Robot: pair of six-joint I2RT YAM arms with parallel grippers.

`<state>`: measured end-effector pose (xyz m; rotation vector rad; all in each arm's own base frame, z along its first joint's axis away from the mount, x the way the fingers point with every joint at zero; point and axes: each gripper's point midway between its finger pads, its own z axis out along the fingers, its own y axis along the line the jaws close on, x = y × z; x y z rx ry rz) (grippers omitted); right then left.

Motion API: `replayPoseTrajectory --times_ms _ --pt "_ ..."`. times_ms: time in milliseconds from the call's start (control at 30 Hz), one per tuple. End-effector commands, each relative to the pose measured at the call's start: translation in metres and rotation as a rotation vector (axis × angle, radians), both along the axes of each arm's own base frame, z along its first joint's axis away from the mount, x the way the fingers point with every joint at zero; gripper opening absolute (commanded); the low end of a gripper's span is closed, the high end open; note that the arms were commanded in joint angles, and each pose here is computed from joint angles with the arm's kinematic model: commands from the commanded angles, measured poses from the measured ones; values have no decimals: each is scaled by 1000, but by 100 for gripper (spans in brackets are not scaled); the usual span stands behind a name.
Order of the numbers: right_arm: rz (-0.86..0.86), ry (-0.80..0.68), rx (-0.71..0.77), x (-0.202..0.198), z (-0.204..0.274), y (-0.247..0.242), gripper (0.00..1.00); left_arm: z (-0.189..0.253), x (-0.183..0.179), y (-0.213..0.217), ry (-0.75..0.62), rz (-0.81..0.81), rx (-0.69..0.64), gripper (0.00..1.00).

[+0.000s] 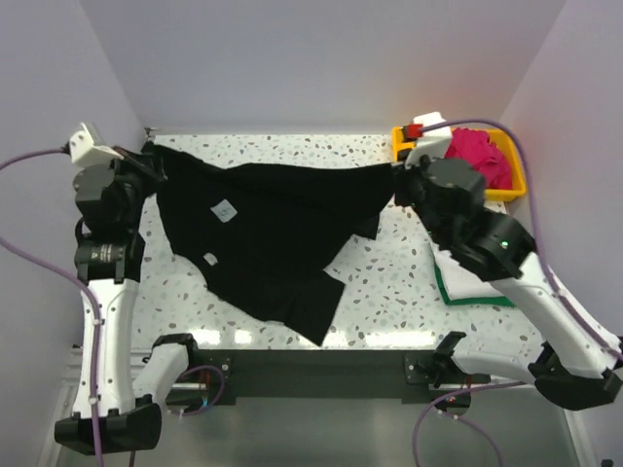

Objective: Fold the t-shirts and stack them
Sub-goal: Flatten the tshirt out

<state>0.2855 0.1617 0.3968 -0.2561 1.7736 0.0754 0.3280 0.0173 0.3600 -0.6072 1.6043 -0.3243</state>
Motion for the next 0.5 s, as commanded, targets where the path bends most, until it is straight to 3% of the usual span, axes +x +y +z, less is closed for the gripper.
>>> replayPoseTrajectory --times_ms 0,133,233,467 --pt "109 -174 88 -31 83 -18 0 111 -37 -7 -240 -34 84 0" --pt "262 -287 182 -73 141 -27 0 191 -85 -10 -403 -26 145 0" --pt "403 -357 226 -108 172 -30 0 260 -147 -14 -578 -1 194 0" --pt "707 -444 287 -184 209 -31 0 321 -237 -29 -793 -14 276 0"
